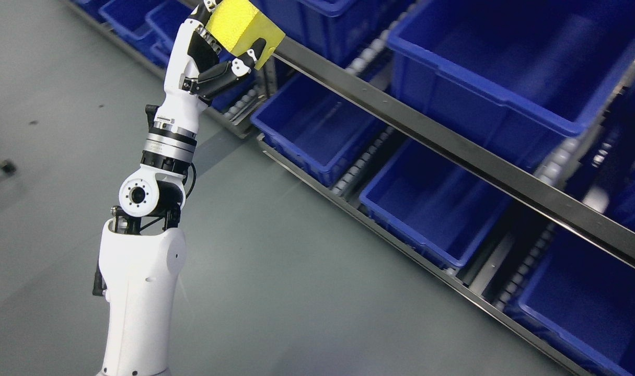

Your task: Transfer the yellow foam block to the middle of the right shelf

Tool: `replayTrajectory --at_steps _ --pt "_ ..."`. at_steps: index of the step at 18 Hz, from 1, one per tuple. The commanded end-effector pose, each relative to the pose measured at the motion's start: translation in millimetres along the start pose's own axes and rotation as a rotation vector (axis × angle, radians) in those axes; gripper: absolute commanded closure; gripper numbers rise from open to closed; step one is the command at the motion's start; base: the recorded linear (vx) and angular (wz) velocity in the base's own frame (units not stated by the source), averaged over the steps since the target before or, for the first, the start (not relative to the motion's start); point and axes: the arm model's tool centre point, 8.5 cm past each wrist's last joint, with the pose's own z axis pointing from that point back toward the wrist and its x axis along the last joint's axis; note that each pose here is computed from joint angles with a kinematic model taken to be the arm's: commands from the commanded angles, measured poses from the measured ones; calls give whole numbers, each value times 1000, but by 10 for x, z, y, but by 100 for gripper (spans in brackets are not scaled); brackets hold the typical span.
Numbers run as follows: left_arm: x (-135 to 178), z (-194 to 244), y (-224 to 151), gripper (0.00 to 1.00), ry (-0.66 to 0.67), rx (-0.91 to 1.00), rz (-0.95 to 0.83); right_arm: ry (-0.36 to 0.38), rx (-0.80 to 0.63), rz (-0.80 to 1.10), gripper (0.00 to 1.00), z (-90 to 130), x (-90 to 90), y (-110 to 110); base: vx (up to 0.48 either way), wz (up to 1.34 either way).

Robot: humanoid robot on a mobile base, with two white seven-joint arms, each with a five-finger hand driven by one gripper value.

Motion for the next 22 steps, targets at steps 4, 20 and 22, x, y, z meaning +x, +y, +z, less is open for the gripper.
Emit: replayTrajectory --at_steps 4,20,22 --pt "366 -349 -134 45 -102 -71 -35 -22 -17 2 0 -6 91 -111 83 -1019" --pt "356 -920 493 0 460 217 -83 -20 -17 2 0 -5 81 -112 50 -439" --pt "339 -915 482 0 471 226 -93 -22 -17 2 0 -6 91 -111 -2 21"
